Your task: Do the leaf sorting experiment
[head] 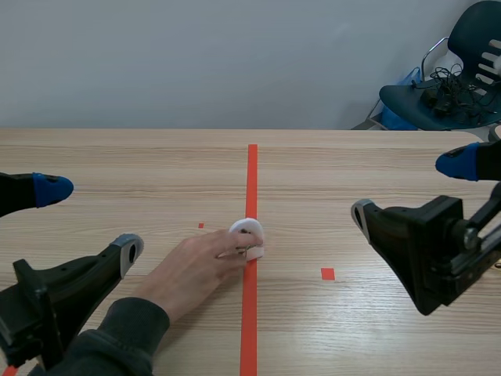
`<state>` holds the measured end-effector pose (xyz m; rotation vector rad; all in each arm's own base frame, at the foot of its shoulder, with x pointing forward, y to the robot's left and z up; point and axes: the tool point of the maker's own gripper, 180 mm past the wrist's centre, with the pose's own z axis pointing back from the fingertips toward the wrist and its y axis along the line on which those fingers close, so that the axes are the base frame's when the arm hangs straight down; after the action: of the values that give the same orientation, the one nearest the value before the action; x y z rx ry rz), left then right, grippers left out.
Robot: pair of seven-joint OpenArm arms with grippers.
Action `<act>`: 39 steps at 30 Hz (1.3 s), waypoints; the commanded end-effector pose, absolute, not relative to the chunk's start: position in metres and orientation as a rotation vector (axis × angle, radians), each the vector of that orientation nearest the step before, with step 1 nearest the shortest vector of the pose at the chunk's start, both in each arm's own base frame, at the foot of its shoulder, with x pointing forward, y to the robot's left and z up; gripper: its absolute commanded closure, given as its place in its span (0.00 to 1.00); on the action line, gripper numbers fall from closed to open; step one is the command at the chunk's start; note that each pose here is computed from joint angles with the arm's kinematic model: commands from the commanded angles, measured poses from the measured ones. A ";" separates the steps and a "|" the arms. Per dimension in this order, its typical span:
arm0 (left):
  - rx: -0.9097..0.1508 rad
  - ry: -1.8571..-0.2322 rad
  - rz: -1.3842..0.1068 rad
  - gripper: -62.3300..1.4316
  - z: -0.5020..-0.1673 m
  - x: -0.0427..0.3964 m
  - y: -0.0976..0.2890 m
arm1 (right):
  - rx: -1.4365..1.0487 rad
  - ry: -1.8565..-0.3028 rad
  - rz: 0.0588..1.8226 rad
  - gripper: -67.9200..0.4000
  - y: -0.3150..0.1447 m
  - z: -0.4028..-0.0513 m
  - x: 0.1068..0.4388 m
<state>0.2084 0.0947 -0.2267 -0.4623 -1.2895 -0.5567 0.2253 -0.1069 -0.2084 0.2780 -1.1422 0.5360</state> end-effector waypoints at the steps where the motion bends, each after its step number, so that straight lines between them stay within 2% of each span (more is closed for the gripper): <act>1: -0.482 -1.310 -0.560 0.00 -0.221 0.209 0.092 | 0.270 -1.172 0.535 0.00 -0.109 -0.202 0.230; 13: -0.514 -1.294 -0.606 0.00 -0.223 0.210 0.081 | 0.260 -1.173 0.542 0.00 -0.110 -0.202 0.230; 18: -0.503 -1.274 -0.601 0.00 -0.245 0.229 0.079 | 0.251 -1.175 0.548 0.00 -0.111 -0.202 0.231; 24: -0.521 -1.228 -0.561 0.00 -0.292 0.257 0.070 | 0.251 -1.182 0.548 0.00 -0.111 -0.201 0.232; 30: -0.560 -1.226 -0.561 0.00 -0.327 0.288 0.040 | 0.235 -1.184 0.559 0.00 -0.112 -0.201 0.232; 35: -0.610 -1.225 -0.640 0.00 -0.342 0.295 -0.003 | 0.233 -1.186 0.560 0.00 -0.112 -0.201 0.232; 39: -0.581 -1.252 -0.629 0.00 -0.352 0.306 -0.025 | 0.233 -1.185 0.560 0.00 -0.112 -0.201 0.232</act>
<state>0.2983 -0.0233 -0.3670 -0.5685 -1.1937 -0.6572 0.2276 -0.1095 -0.2076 0.2402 -1.1569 0.5610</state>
